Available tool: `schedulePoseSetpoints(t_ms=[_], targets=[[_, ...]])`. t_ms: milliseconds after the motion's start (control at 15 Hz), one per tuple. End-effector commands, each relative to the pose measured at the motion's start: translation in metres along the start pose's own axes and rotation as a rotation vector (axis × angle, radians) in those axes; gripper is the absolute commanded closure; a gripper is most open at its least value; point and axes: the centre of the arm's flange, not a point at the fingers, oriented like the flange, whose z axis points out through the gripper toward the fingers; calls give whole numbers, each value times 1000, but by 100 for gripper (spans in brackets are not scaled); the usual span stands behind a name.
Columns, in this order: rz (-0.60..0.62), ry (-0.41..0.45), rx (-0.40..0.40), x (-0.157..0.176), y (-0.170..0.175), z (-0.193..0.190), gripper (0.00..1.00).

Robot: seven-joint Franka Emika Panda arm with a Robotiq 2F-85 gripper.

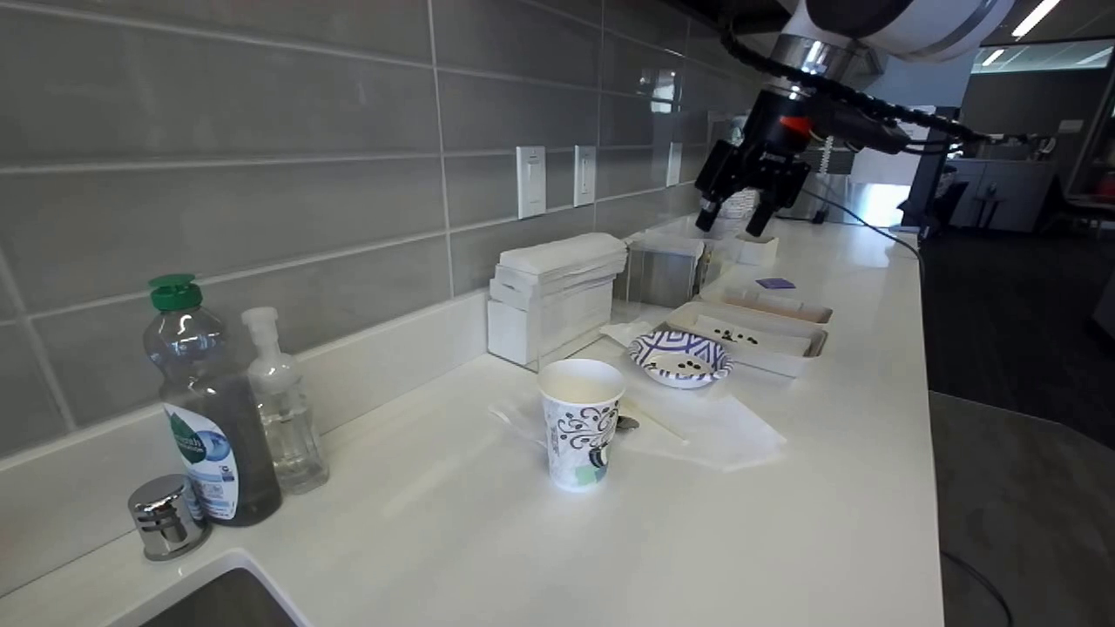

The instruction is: Move the bowl slightly to the left

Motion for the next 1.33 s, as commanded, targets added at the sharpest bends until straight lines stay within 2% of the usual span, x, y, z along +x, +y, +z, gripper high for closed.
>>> schedulePoseSetpoints(t_ms=[0, 400, 533, 600, 1000, 1267], targets=[[25, -34, -67, 3, -26, 36, 0], [2, -9, -239, -6, -72, 95, 0], [5, 8, -245, -9, -81, 116, 0], [-8, -12, -223, -14, -70, 93, 0], [-6, -7, -223, -13, -70, 94, 0], [51, -26, -200, -7, -78, 126, 0]])
